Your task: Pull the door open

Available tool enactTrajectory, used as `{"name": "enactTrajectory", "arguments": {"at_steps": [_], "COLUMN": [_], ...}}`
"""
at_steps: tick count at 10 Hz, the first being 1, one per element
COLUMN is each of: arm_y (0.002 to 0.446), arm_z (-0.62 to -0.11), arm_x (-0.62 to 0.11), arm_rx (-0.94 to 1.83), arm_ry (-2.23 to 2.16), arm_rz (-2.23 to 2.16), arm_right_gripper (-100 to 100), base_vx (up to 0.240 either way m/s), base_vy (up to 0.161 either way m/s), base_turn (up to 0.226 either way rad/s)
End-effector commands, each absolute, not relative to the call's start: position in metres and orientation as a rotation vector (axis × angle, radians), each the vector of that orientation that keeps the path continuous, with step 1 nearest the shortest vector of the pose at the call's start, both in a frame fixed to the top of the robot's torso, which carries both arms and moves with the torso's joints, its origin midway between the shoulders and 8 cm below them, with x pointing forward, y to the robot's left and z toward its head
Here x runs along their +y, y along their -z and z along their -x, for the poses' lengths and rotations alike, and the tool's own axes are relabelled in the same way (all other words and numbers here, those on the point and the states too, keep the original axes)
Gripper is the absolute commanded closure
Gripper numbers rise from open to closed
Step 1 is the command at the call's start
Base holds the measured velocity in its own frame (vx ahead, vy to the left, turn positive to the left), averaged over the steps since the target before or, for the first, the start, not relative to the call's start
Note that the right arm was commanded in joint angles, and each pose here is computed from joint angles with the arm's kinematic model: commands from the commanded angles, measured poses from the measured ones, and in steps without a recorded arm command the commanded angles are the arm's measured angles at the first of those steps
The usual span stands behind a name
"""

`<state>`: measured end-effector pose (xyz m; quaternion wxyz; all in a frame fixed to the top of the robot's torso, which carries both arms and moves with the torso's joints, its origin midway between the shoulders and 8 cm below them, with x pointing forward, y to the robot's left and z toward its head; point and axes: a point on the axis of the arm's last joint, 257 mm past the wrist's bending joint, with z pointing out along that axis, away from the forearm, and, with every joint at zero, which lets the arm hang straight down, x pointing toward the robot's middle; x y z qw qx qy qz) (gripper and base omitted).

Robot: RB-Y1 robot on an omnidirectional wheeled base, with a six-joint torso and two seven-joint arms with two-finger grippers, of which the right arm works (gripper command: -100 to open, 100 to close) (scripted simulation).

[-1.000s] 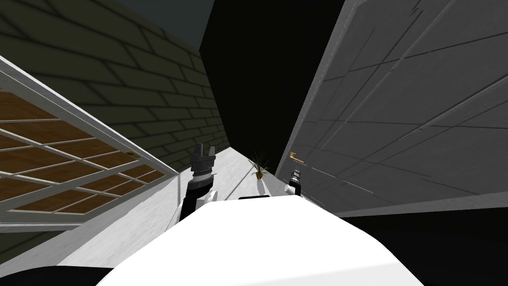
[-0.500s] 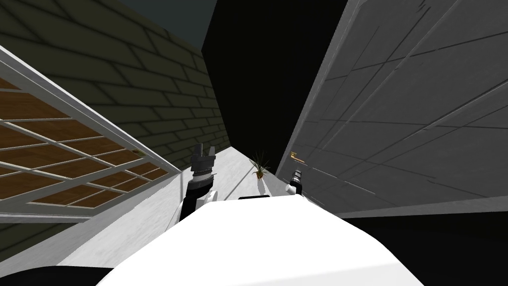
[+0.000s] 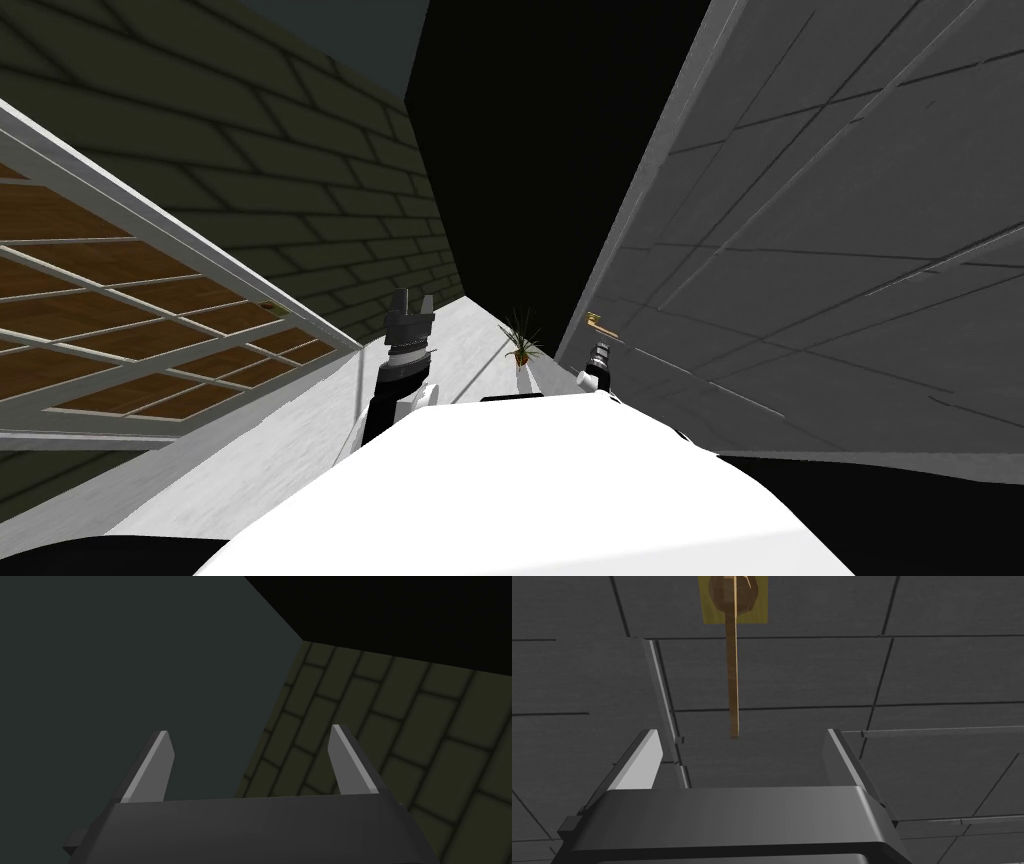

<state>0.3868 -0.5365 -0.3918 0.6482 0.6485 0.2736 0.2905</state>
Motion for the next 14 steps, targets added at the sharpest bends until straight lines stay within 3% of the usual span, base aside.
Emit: {"name": "enactTrajectory", "arguments": {"at_steps": [1,8,9,14], "arm_y": [0.3922,0.3932,0.3932,0.3932], "arm_z": [-0.3861,-0.3852,-0.3852,-0.3852], "arm_x": [-0.5376,-0.5395,-0.5395,-0.5395], "arm_rx": [0.619,0.616,0.616,0.616], "arm_ry": [-0.659,-0.657,-0.657,-0.657], "arm_rz": [-1.477,-1.481,-1.481,-1.481], "arm_right_gripper": [-100,-100,100,100], "base_vx": [0.167,0.154,-0.008,-0.014], "base_vy": [-0.125,-0.099,0.003,0.009], "base_turn": [0.024,0.020,-0.005,0.001]}}
